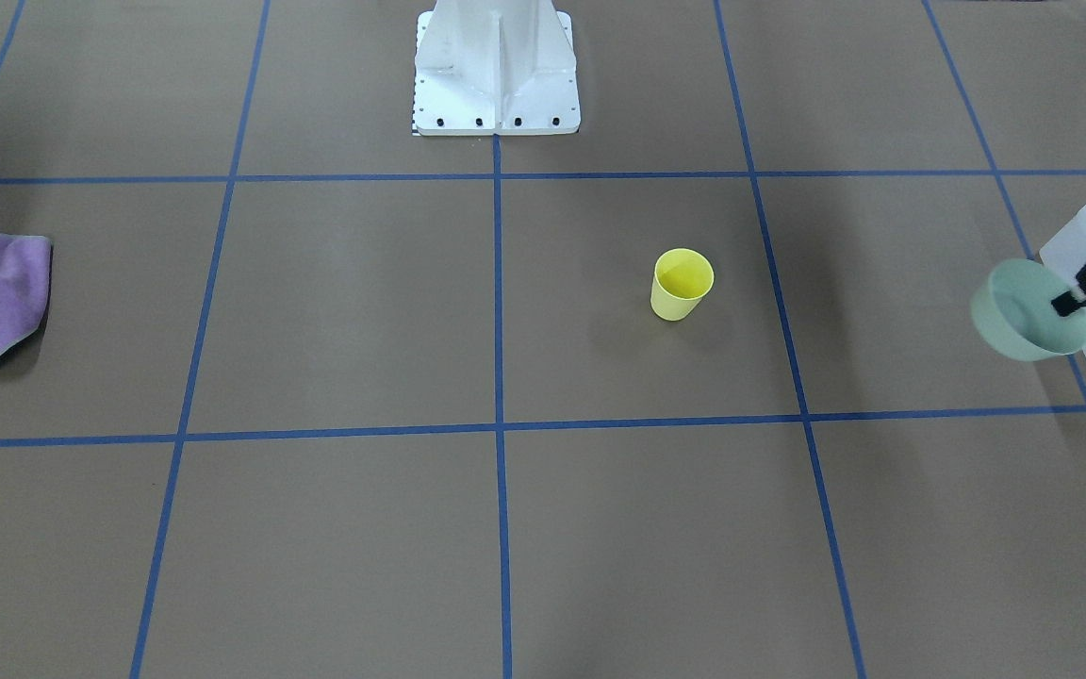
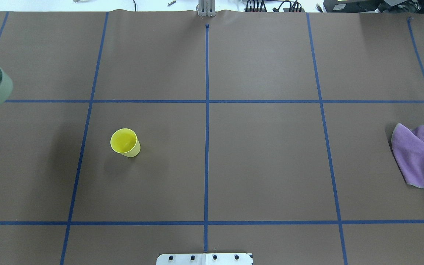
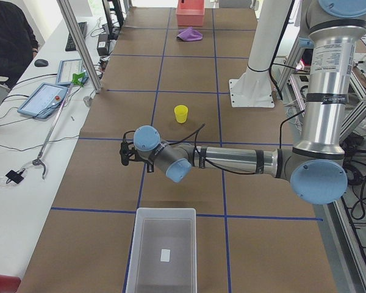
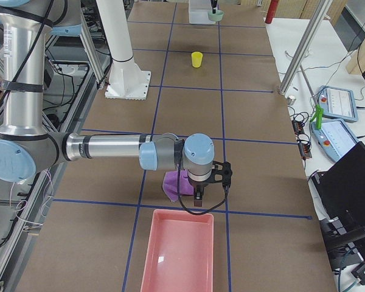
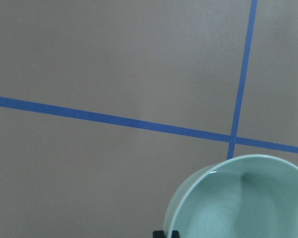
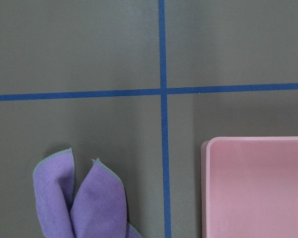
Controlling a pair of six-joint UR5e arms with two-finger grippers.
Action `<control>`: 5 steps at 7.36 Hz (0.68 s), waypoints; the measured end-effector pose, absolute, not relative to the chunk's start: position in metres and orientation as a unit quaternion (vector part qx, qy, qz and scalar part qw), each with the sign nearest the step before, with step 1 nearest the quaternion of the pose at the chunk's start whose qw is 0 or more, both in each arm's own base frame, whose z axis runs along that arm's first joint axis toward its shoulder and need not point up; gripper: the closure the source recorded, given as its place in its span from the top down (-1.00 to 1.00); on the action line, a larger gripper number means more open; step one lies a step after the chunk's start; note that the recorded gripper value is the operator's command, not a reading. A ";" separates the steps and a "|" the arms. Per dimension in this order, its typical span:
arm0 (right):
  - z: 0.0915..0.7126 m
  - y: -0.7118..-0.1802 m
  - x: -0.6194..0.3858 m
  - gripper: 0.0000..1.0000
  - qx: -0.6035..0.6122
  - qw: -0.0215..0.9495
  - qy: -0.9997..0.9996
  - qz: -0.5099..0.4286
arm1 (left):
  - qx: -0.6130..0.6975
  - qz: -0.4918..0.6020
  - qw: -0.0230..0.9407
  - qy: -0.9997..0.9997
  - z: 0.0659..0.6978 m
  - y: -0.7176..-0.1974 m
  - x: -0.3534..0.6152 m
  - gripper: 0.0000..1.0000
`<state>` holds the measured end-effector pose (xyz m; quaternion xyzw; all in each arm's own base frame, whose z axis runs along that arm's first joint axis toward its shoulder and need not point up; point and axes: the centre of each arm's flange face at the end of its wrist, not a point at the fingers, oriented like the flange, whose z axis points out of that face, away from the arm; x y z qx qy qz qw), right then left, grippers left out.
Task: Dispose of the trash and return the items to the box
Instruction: 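Grasp the green bowl rim with the left gripper and lift it away, then lower the green bowl into the clear bin and release it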
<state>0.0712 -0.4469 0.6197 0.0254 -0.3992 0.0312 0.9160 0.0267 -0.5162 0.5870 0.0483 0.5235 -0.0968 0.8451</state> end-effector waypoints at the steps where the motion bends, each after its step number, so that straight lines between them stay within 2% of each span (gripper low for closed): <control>1: 0.619 -0.448 0.068 1.00 0.025 0.915 -0.401 0.028 | 0.072 -0.093 0.853 0.509 0.619 -0.503 -0.016 -1.00; 5: 0.615 -0.452 0.062 1.00 0.026 0.915 -0.403 0.020 | 0.084 -0.066 0.872 0.478 0.754 -0.446 -0.110 -1.00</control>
